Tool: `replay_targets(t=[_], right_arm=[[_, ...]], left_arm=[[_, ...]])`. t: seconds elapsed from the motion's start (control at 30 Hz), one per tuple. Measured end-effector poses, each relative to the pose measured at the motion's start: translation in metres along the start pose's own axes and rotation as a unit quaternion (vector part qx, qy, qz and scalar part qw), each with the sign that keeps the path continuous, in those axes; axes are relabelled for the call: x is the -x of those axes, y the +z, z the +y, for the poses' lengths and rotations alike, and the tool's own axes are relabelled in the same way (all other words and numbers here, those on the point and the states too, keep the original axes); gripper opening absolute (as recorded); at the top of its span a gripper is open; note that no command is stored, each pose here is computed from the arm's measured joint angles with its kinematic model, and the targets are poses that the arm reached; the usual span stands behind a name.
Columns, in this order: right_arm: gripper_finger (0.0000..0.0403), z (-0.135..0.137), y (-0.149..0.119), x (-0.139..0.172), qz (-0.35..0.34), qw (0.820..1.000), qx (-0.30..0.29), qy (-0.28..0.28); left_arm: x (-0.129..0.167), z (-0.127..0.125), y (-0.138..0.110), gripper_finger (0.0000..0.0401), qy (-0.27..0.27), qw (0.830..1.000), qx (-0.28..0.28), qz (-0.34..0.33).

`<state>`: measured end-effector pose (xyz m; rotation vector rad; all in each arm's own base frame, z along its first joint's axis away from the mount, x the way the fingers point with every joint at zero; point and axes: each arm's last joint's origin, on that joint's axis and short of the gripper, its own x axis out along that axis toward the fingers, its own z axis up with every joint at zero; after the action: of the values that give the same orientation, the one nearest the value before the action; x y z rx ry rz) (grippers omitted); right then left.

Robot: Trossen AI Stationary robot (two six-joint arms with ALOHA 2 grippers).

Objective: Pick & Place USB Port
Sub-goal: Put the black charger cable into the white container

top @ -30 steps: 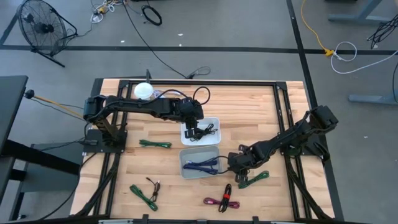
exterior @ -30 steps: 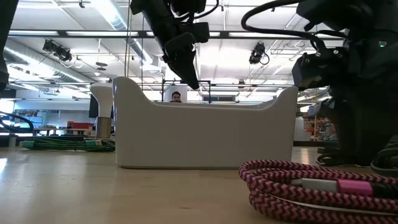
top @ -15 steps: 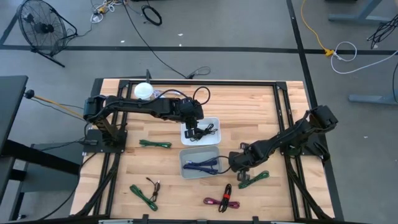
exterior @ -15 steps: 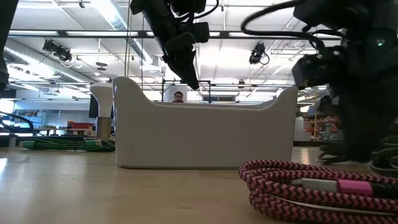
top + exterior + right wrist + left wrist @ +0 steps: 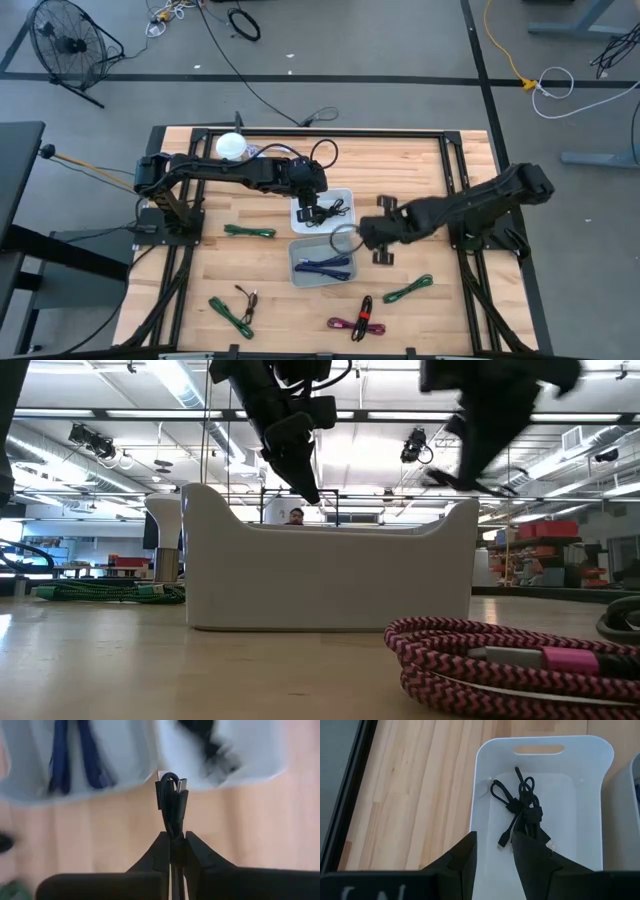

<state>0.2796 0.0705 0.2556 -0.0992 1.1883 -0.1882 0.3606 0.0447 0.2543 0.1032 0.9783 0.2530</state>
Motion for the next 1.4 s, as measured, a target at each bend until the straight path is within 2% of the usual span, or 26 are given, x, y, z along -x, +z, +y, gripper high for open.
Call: replay_targets(t=[0.17, 0.27, 0.4, 0.7, 0.9, 1.4], right_arm=[[0.0017, -0.027, 0.026, 0.006, -0.064, 0.998, 0.02, -0.017], [0.0016, -0.041, 0.042, 0.002, -0.13, 0.991, 0.022, 0.014], [0.0016, -0.053, 0.053, -0.01, -0.179, 0.982, 0.037, 0.05], [0.0016, -0.062, 0.067, -0.055, -0.174, 0.982, 0.055, 0.048], [0.0016, -0.066, 0.069, -0.083, -0.152, 0.985, 0.058, 0.055], [0.0018, -0.077, 0.072, -0.093, -0.162, 0.984, 0.054, 0.052]], left_arm=[[0.0, 0.0, 0.0, 0.0131, 0.0, 1.0, 0.0, 0.0], [0.0, 0.0, 0.0, 0.0131, 0.0, 1.0, 0.0, 0.0], [0.0, 0.001, 0.0, 0.0131, 0.012, 1.0, -0.008, 0.001], [0.0, 0.004, 0.0, 0.0131, 0.051, 0.998, -0.03, 0.001], [0.0, 0.004, 0.0, 0.0131, 0.056, 0.998, -0.031, 0.003], [0.0, 0.004, 0.0, 0.0131, 0.055, 0.998, -0.027, 0.002]])
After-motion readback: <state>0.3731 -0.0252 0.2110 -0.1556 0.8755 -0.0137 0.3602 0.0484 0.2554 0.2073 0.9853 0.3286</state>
